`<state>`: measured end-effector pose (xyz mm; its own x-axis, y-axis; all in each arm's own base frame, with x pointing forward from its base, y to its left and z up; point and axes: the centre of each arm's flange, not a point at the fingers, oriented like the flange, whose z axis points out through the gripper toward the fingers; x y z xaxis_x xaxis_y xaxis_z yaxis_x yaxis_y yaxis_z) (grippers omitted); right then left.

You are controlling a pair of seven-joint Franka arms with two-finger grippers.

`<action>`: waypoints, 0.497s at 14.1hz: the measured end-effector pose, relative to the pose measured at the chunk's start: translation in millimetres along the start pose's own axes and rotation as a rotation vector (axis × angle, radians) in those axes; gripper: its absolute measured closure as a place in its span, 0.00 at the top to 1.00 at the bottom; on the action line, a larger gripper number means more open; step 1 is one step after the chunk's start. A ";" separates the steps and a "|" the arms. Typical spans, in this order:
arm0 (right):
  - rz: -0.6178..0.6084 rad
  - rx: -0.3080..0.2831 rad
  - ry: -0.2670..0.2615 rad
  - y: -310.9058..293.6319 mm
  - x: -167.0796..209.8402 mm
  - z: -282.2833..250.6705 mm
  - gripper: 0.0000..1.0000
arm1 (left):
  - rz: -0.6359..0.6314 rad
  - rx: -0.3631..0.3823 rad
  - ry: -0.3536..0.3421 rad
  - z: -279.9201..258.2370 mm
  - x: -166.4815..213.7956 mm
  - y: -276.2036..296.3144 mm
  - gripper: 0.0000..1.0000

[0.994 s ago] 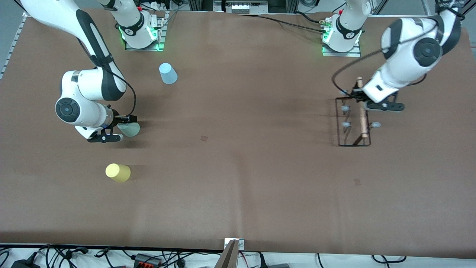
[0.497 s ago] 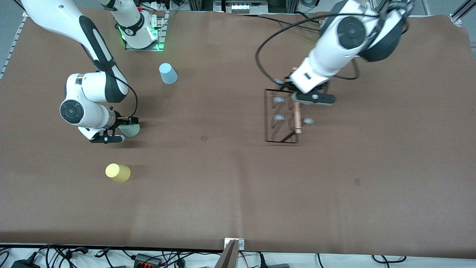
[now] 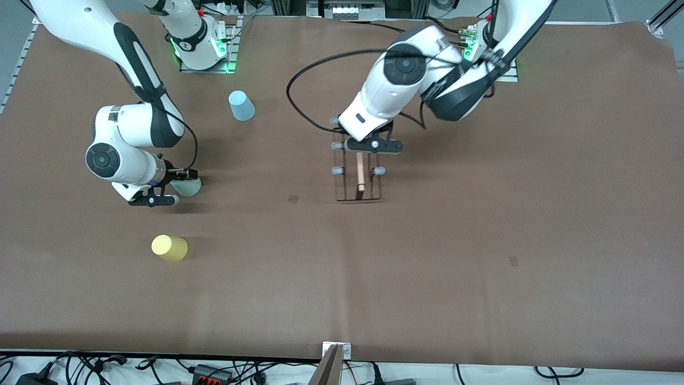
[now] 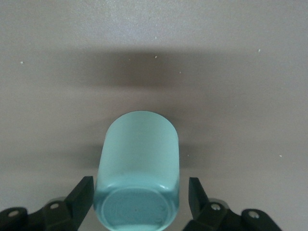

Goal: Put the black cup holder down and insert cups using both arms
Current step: 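Lift the holder with the left gripper while the right gripper grasps the teal cup, then set the holder mid-table, open the left gripper while the right gripper lifts the cup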

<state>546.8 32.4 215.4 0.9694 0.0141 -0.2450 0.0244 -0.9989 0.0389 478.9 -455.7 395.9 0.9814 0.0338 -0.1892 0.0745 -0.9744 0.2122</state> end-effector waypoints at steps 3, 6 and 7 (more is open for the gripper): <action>0.003 0.001 0.006 0.1 0.9 -1.9 0.68 | -0.002 0.002 -0.010 28.7 -5.1 16.0 0.16; 0.003 0.001 0.009 -0.1 1.9 -2.9 0.67 | 0.023 0.017 -0.011 39.4 -20.5 30.9 0.16; 0.003 0.001 0.014 -0.3 3.3 -5.2 0.67 | 0.032 0.019 -0.012 41.0 -25.9 35.6 0.16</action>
<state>551.2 33.0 219.7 0.9729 0.0117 -0.2310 0.0213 -0.9990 0.0390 448.9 -500.5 369.1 0.9810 -0.0001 -0.1942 0.0396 -0.9789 0.2004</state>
